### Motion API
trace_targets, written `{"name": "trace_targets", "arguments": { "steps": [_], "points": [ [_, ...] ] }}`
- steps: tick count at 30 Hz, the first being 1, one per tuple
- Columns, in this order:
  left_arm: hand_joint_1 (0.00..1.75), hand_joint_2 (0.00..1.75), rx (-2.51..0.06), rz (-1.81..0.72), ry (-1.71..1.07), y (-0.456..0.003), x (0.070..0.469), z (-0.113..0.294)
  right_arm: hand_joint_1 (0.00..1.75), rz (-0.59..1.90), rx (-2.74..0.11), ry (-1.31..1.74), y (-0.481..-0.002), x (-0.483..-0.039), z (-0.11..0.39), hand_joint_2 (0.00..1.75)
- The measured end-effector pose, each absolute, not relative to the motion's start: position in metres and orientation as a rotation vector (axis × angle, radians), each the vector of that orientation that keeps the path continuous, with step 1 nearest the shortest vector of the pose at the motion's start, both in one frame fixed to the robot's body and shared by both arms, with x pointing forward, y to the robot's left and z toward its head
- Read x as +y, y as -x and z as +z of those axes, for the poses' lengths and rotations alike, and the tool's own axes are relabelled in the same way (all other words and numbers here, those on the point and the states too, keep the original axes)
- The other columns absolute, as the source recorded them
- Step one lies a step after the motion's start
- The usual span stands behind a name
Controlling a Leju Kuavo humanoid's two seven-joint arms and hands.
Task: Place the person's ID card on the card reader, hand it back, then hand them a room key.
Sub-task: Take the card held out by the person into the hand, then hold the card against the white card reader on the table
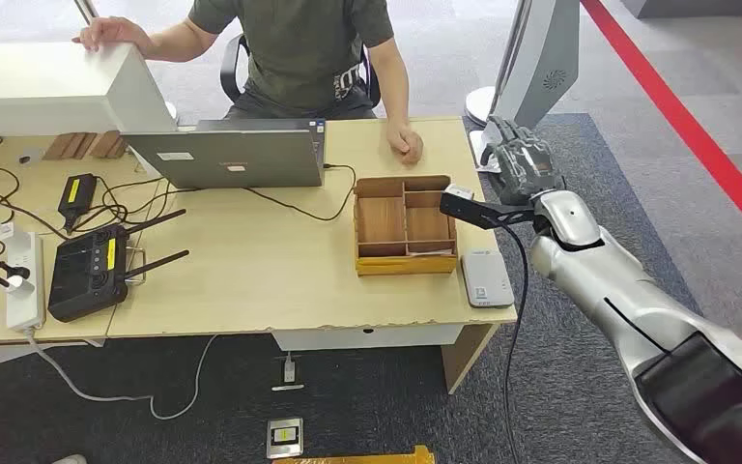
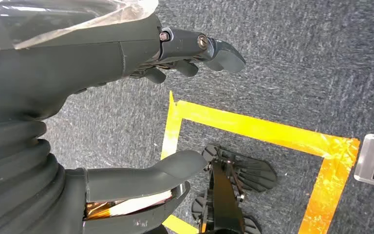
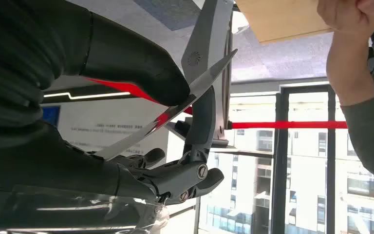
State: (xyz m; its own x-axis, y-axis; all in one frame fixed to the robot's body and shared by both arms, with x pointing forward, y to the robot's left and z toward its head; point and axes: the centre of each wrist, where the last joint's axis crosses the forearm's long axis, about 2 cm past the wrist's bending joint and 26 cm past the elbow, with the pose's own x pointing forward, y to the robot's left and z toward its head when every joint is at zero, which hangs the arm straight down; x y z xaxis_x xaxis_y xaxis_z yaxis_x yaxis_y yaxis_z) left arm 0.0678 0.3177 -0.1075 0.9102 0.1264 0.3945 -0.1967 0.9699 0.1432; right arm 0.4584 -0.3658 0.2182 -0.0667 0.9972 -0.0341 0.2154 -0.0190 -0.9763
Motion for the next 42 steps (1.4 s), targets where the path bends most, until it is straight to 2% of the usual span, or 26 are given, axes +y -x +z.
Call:
{"name": "trace_targets", "arguments": {
  "steps": [17, 28, 42],
  "points": [
    [0.0, 1.75, -0.384, 0.175, -0.188, -0.068, 0.318, -0.107, 1.75, 1.137, -1.273, 1.361, -0.441, -0.411, 0.195, 1.75],
    [0.0, 1.75, -0.375, 0.181, -0.193, -0.068, 0.318, -0.107, 1.75, 1.177, -1.231, 1.277, -0.42, -0.413, 0.157, 1.75],
    [0.0, 1.75, -0.365, 0.182, -0.194, -0.068, 0.318, -0.107, 1.75, 1.196, -1.199, 1.22, -0.405, -0.411, 0.132, 1.75]
  ]
}}
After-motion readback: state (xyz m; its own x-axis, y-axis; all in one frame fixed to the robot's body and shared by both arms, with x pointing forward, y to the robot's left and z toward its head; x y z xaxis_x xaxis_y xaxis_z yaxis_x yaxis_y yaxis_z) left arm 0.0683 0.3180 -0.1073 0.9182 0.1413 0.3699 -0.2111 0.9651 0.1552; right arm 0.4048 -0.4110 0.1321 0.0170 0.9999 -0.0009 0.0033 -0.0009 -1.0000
